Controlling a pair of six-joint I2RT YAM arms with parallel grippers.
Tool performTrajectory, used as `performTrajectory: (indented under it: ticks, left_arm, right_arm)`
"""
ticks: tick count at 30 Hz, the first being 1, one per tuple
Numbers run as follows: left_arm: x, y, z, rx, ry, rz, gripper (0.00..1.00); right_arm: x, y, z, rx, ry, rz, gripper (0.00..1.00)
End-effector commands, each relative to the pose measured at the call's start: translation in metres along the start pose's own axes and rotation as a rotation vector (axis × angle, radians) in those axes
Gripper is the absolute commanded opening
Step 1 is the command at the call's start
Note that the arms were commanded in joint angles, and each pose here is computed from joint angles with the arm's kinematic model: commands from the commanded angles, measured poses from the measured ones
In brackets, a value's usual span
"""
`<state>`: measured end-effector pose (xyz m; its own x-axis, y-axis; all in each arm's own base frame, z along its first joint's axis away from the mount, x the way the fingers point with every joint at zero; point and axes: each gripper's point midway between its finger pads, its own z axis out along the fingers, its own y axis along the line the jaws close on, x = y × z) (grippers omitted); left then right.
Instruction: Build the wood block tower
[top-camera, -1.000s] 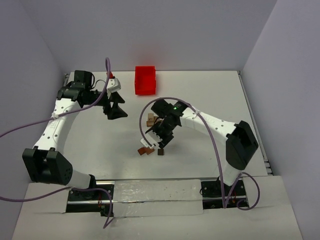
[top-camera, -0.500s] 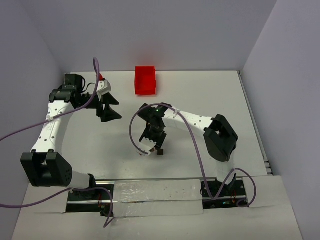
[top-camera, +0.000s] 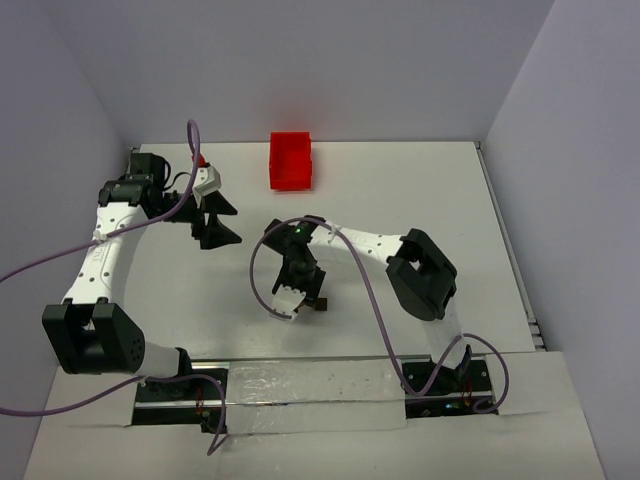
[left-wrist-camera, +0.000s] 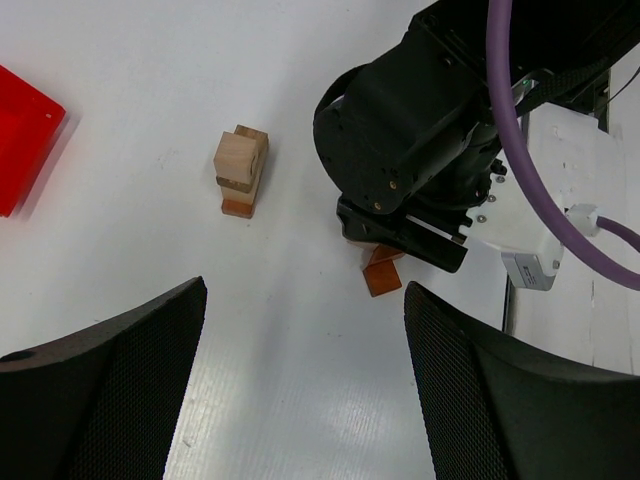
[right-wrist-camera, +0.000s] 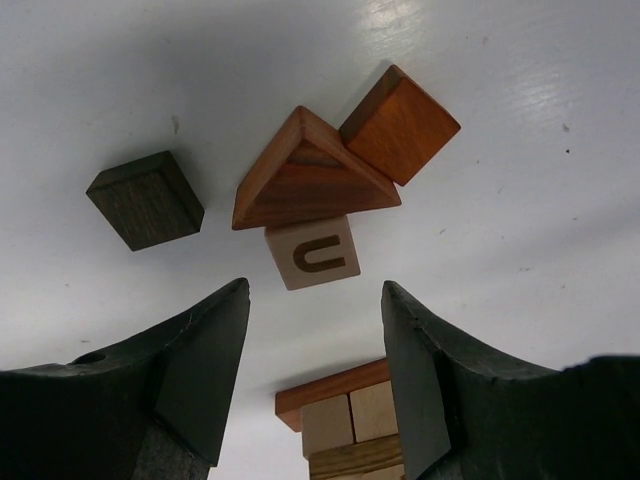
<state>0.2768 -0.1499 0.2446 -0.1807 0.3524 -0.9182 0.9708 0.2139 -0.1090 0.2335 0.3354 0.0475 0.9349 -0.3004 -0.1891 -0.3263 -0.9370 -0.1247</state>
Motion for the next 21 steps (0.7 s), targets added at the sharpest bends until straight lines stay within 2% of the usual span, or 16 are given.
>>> performTrajectory:
  ticks: [1,11,21]
  left_arm:
    - [-0.011,-0.007,-0.003,0.016,-0.042,0.057,0.86]
    - [-0.010,-0.001,-0.004,0.003,-0.039,0.062,0.86]
    - [-0.008,0.000,-0.004,0.000,-0.033,0.057,0.86]
  right_arm:
    - [0.004,-0.010,0.002,-0.006,0.021,-0.044,0.62]
    - [0.004,0.001,0.014,-0.040,0.021,-0.049,0.51]
    - [-0.009,0.007,0.000,-0.001,-0.036,0.056,0.28]
